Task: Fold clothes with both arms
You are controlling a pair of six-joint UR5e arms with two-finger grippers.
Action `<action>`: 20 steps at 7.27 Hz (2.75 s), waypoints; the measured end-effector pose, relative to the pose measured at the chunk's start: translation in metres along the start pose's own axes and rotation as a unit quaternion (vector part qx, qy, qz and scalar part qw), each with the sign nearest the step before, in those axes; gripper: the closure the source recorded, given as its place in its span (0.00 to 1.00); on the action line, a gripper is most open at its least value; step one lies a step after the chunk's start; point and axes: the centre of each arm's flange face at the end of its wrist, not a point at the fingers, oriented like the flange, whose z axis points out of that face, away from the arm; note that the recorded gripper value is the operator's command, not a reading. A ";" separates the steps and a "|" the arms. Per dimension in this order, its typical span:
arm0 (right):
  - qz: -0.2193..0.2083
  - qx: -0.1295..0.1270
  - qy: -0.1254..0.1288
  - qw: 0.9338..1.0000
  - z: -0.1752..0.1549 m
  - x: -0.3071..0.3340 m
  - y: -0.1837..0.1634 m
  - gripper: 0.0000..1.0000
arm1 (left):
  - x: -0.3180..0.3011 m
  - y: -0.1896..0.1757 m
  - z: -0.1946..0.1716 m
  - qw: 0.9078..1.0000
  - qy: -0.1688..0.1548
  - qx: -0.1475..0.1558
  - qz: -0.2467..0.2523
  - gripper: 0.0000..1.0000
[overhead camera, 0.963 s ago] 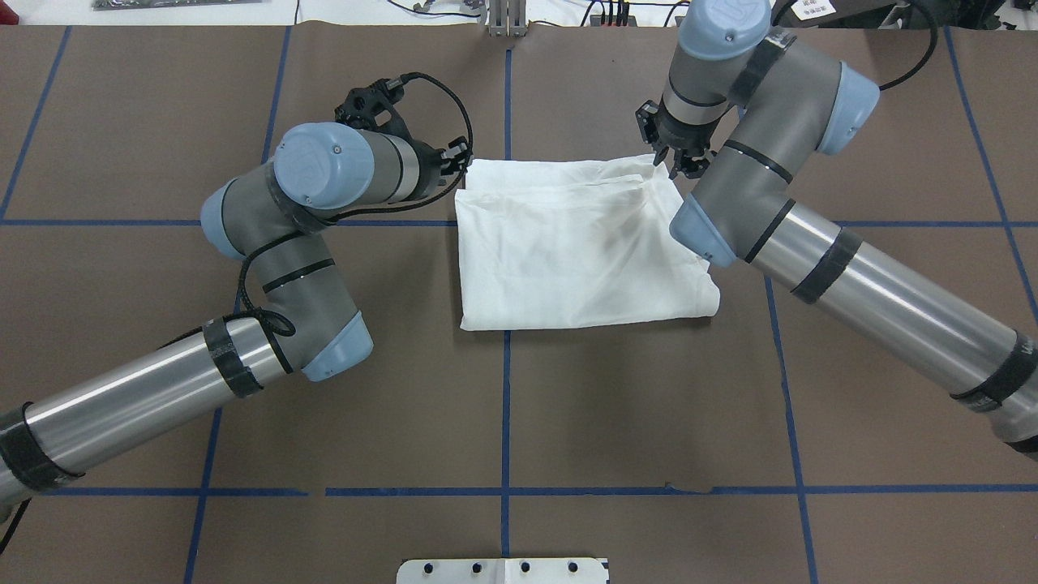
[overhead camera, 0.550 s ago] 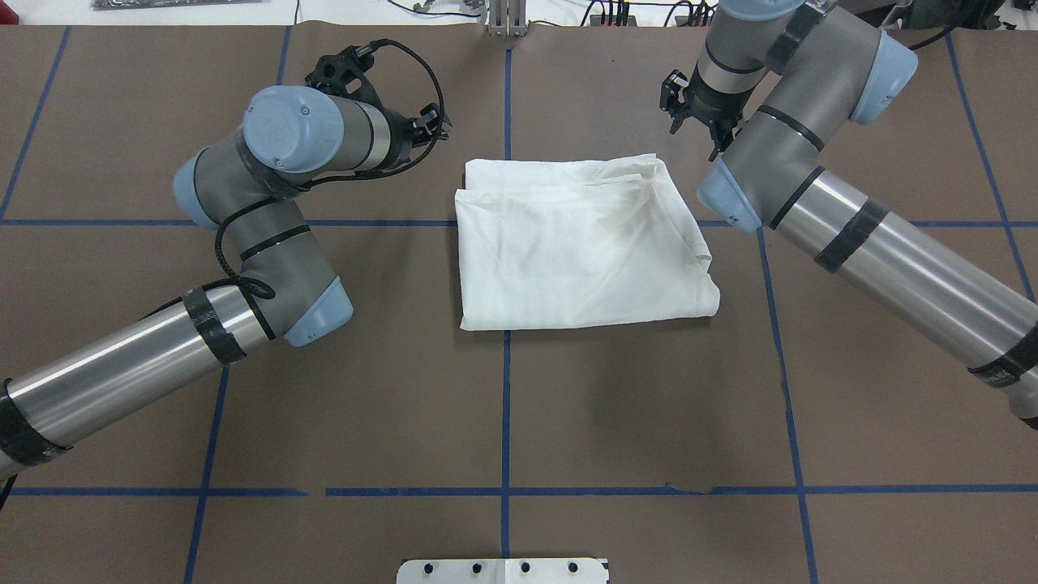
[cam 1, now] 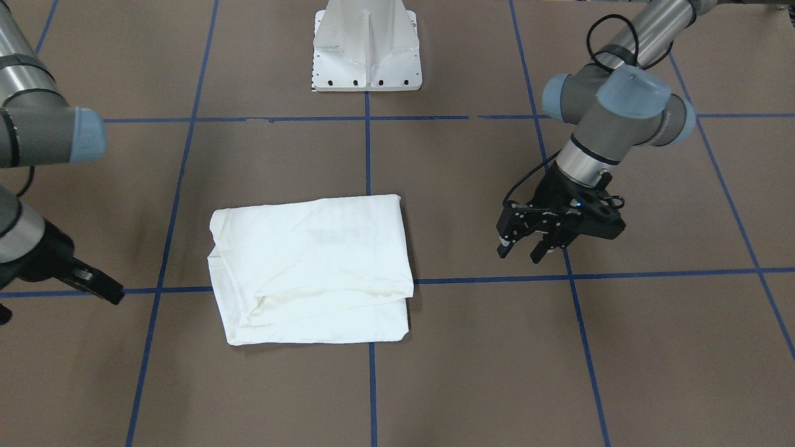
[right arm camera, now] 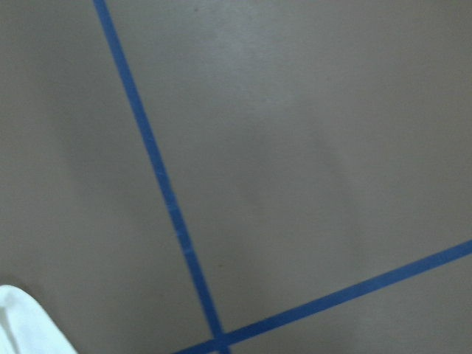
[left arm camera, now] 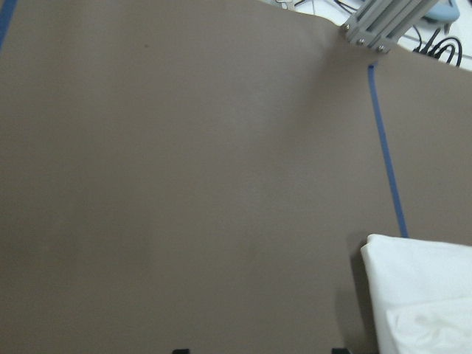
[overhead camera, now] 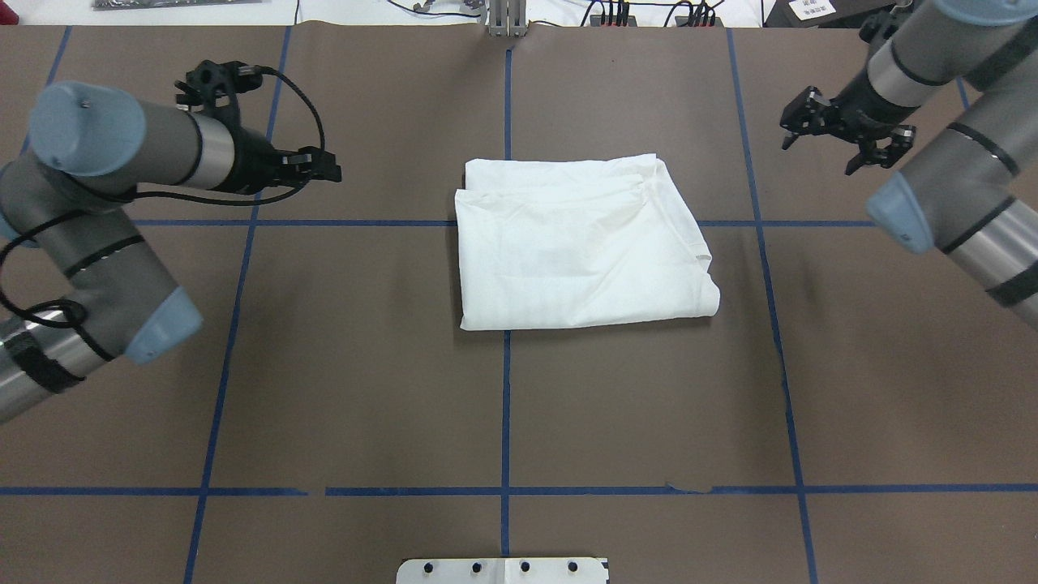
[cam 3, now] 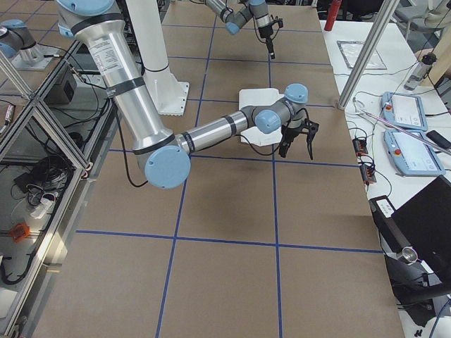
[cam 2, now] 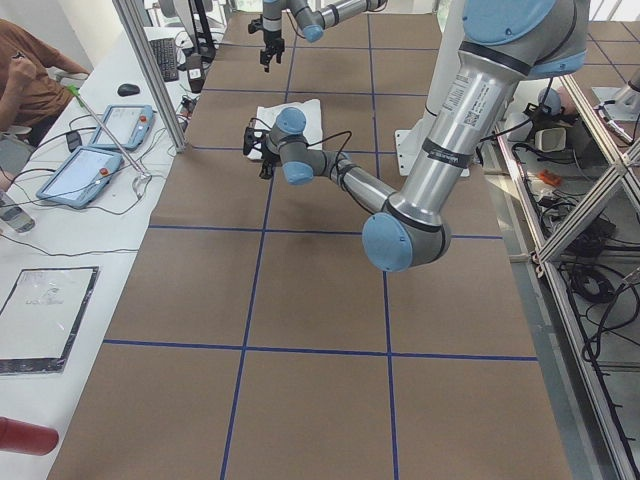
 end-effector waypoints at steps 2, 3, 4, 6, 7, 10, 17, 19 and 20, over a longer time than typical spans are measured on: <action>-0.108 0.002 0.009 0.994 -0.030 0.130 -0.011 0.00 | -0.115 0.008 -0.086 0.994 -0.018 -0.025 0.102 0.17; -0.151 0.005 0.019 0.988 -0.040 0.187 -0.014 0.00 | -0.170 0.014 -0.123 0.989 -0.033 -0.034 0.143 0.01; -0.181 0.003 0.028 0.983 -0.046 0.234 -0.012 0.00 | -0.230 0.022 -0.162 0.982 -0.052 -0.038 0.177 0.01; -0.210 -0.018 0.047 0.976 -0.051 0.278 -0.012 0.00 | -0.326 0.053 -0.230 0.981 -0.077 -0.052 0.171 0.01; -0.222 -0.027 0.053 0.973 -0.051 0.289 -0.011 0.00 | -0.343 0.062 -0.247 0.983 -0.077 -0.057 0.155 0.01; -0.231 -0.033 0.057 0.971 -0.051 0.297 -0.007 0.00 | -0.364 0.061 -0.273 0.979 -0.089 -0.053 0.177 0.01; -0.217 -0.035 0.064 0.974 -0.049 0.316 0.004 0.00 | -0.364 0.036 -0.314 0.976 -0.165 -0.081 0.117 0.01; -0.217 -0.034 0.063 0.974 -0.049 0.315 0.003 0.00 | -0.358 0.035 -0.316 0.978 -0.161 -0.091 0.099 0.01; -0.217 -0.034 0.059 0.974 -0.050 0.313 0.004 0.00 | -0.354 0.032 -0.316 0.978 -0.162 -0.091 0.101 0.01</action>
